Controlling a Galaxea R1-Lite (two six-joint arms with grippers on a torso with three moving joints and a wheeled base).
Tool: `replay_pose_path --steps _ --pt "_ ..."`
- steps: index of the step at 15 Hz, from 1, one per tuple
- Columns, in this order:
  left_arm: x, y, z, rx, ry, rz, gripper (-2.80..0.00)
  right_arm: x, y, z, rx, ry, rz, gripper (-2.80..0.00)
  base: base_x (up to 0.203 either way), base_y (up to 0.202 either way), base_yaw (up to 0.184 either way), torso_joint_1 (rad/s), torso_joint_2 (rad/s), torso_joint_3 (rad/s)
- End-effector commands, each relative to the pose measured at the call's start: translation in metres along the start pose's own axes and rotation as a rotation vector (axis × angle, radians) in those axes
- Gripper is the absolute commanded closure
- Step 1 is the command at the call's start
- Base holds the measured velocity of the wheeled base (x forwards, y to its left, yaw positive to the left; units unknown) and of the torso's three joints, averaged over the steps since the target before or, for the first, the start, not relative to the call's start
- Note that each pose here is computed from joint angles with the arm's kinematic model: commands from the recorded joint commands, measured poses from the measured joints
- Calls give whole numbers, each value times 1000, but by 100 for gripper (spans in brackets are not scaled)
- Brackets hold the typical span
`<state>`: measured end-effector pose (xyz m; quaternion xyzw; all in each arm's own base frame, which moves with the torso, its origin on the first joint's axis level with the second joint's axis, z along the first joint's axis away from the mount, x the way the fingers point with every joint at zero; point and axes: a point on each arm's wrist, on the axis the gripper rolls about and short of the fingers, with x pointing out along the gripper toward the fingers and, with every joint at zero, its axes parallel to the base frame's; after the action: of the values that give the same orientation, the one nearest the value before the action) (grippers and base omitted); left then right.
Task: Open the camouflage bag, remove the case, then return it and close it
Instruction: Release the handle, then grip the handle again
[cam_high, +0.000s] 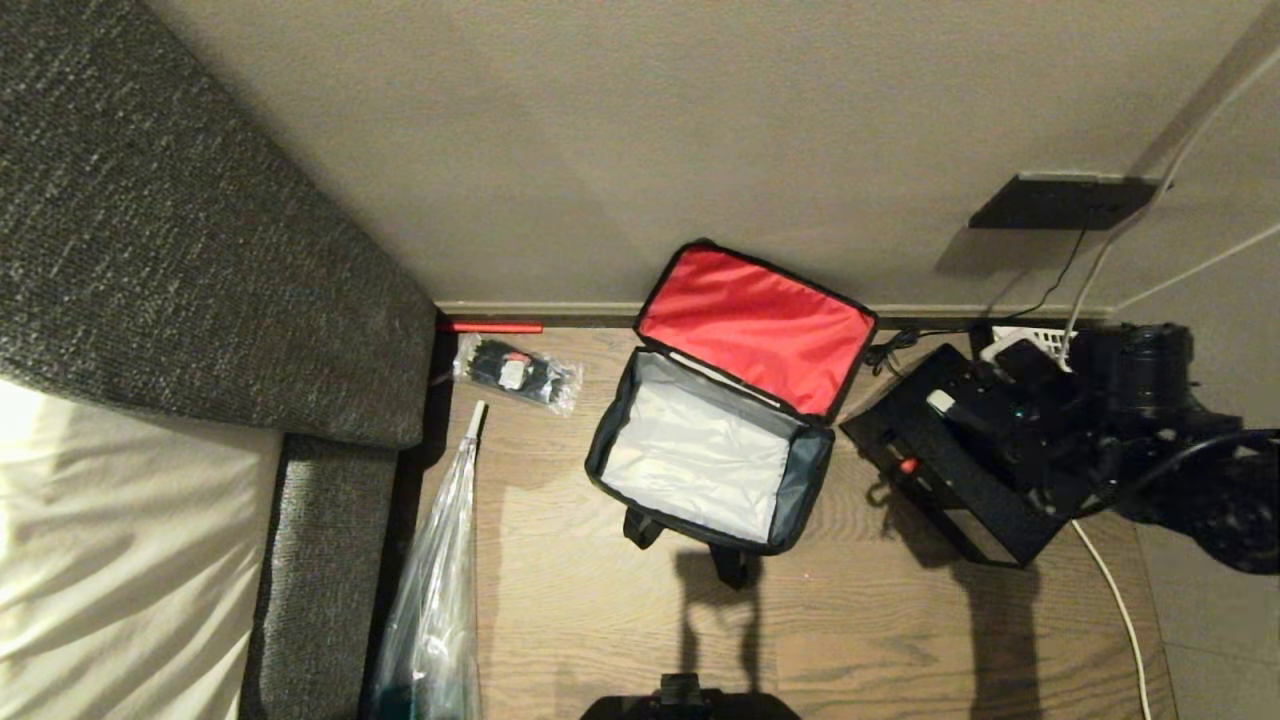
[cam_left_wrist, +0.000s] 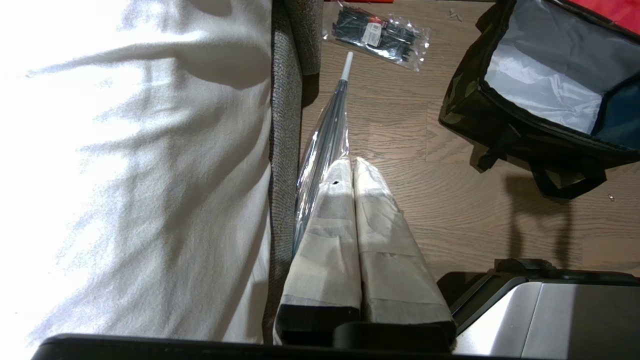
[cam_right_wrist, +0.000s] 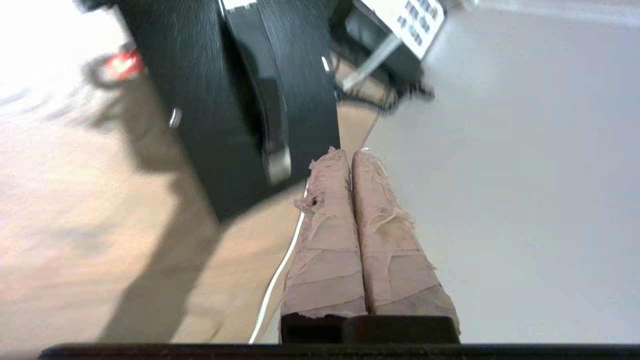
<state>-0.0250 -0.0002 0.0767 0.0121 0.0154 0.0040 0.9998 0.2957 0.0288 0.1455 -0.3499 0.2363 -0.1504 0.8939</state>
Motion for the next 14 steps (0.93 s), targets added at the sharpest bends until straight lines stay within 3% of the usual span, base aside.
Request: replay_pose_path --steps 1,5,8,11,14 --pt "0 0 0 0 2 1 0 -74 -45 -10 109 -33 -15 0 0 0 0 0 0 0" --pt "0 0 0 0 2 1 0 -145 -67 -62 238 -46 -29 0 0 0 0 0 0 0" --pt "0 0 0 0 2 1 0 -197 -77 -117 313 -14 -41 0 0 0 0 0 0 0" --pt "0 0 0 0 1 1 0 -224 -58 -171 510 -2 6 0 0 0 0 0 0 0" --pt "0 0 0 0 1 1 0 -232 -32 -207 615 -47 93 0 0 0 0 0 0 0"
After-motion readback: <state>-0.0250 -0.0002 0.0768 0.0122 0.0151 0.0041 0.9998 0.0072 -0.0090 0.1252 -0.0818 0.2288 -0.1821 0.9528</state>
